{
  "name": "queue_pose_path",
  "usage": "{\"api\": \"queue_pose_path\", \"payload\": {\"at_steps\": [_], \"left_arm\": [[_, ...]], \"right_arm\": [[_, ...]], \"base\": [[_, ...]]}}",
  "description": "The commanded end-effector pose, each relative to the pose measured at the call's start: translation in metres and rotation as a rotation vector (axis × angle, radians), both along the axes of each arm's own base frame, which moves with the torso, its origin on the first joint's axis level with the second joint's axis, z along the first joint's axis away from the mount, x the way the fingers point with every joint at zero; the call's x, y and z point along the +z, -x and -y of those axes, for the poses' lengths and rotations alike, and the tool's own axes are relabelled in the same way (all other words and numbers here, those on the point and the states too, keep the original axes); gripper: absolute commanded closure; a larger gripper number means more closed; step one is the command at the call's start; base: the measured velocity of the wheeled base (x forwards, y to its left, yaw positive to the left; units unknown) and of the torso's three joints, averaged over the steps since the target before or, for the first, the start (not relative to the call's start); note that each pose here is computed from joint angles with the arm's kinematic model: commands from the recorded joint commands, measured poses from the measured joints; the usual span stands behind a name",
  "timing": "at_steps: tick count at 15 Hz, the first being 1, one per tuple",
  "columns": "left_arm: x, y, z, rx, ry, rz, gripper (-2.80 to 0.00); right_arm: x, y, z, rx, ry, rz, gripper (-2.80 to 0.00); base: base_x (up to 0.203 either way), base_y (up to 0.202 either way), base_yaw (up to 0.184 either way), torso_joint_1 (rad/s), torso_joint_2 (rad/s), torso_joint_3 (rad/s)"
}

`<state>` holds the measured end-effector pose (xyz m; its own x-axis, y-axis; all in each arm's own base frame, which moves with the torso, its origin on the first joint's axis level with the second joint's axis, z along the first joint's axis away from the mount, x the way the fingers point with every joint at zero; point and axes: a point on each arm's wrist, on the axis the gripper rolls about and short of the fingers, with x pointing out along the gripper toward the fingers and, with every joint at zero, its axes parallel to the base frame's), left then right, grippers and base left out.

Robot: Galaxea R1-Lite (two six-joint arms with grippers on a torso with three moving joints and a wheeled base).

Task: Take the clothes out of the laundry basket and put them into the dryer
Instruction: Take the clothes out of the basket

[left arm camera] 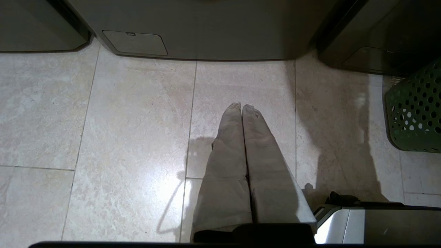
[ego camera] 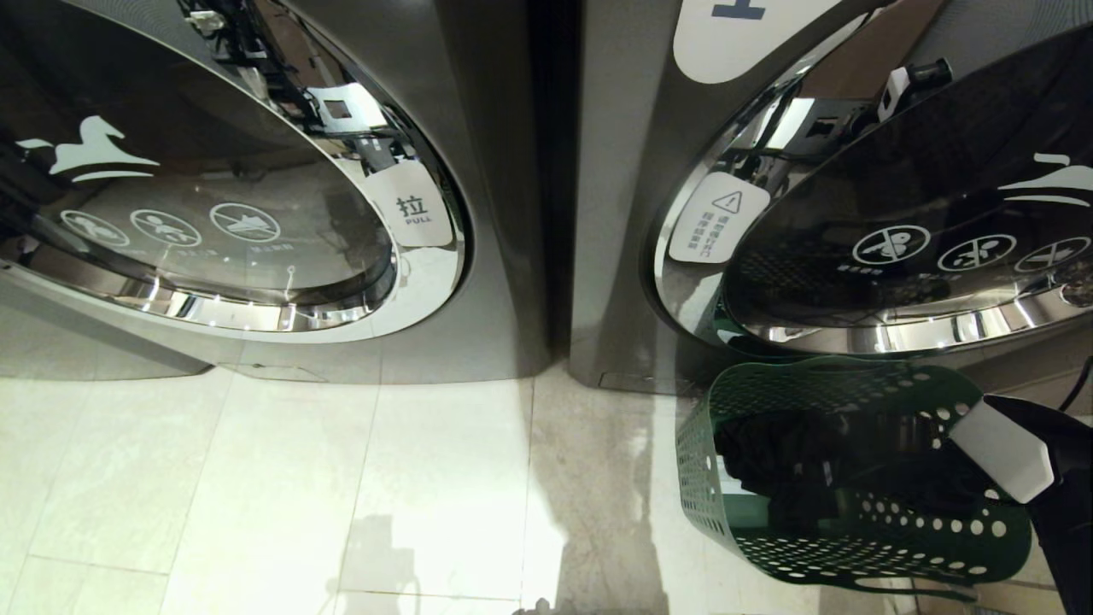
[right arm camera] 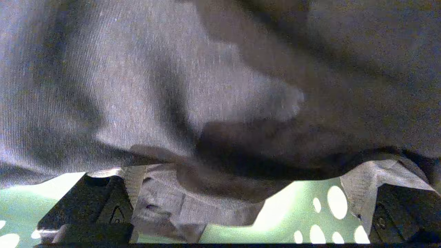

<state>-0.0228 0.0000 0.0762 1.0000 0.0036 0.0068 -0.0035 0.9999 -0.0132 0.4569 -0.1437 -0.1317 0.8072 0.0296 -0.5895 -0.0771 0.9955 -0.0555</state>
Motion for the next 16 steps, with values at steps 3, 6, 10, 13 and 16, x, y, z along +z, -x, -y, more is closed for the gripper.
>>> {"api": "queue_pose_path", "payload": {"at_steps": [3, 6, 10, 13, 16], "left_arm": [[0.000, 0.000, 0.000, 0.000, 0.001, -0.001, 0.00], [0.000, 0.000, 0.000, 0.000, 0.001, -0.001, 0.00], [0.000, 0.000, 0.000, 0.000, 0.001, -0.001, 0.00], [0.000, 0.000, 0.000, 0.001, 0.001, -0.001, 0.00], [0.000, 0.000, 0.000, 0.001, 0.001, -0.001, 0.00]], "right_arm": [[-0.021, 0.000, 0.000, 0.003, -0.006, -0.015, -2.80], [-0.025, -0.001, -0.001, 0.009, -0.007, -0.011, -2.80], [-0.030, -0.001, -0.001, 0.010, -0.009, -0.015, -2.80], [-0.031, -0.002, 0.000, 0.008, -0.008, -0.013, -2.80], [-0.032, -0.003, 0.000, 0.003, -0.001, -0.013, 0.00]], "base": [[0.000, 0.000, 0.000, 0.000, 0.00, 0.000], [0.000, 0.000, 0.000, 0.000, 0.00, 0.000], [0.000, 0.000, 0.000, 0.000, 0.00, 0.000], [0.000, 0.000, 0.000, 0.000, 0.00, 0.000], [0.000, 0.000, 0.000, 0.000, 0.00, 0.000]]}}
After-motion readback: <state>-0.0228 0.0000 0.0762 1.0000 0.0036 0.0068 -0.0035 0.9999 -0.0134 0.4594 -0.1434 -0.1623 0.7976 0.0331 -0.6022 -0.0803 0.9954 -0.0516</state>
